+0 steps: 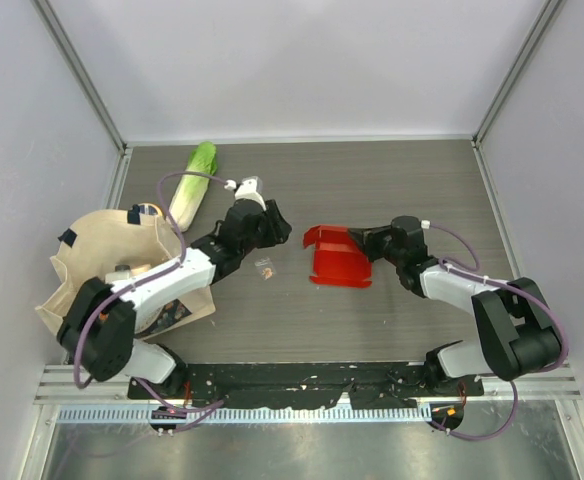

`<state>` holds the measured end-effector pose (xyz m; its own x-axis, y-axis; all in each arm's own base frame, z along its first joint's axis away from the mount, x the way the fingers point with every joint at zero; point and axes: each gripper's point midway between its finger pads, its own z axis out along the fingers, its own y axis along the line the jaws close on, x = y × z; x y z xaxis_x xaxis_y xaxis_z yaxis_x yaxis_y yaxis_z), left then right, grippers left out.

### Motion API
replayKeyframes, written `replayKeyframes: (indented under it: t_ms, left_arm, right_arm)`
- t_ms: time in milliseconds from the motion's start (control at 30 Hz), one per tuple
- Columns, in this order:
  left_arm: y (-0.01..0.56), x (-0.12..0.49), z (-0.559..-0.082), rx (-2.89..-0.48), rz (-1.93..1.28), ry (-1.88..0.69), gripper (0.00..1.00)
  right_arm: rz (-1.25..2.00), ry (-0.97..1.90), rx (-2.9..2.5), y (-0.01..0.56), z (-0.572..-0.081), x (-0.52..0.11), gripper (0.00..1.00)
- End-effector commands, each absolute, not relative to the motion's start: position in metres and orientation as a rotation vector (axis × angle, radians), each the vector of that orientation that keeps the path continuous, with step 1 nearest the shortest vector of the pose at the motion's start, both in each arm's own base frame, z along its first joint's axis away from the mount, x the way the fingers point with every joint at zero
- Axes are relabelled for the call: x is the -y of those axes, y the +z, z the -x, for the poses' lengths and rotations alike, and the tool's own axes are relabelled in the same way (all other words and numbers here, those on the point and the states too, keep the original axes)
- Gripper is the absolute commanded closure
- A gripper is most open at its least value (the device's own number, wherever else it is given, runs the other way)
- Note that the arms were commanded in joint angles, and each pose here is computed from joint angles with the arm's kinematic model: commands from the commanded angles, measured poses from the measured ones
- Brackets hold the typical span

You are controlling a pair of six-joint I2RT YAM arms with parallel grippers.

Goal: Fold the paper box

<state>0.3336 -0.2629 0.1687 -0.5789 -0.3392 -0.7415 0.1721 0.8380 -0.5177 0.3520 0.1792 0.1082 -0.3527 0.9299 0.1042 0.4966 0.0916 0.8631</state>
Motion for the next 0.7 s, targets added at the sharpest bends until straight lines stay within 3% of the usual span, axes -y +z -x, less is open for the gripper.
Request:
replayKeyframes:
  t_ms: [0,167,667]
  left_arm:
    - [0.123,0.258,-0.347,-2.181,-0.015,-0.525,0.53]
    - [0.105,0.287,-0.364,-2.178,-0.131,-0.581,0.59]
    - [0.1,0.332,-0.385,-2.056,-0.315,-0.642,0.61]
  right_arm:
    - [-1.29,1.247,-1.867,0.112,-0.357,-0.177,0.99]
    - [-1.278,1.256,-1.847,0.119,-0.358,-0.175,0.99]
    - [-1.289,1.245,-1.853,0.115,-0.358,-0.174,0.99]
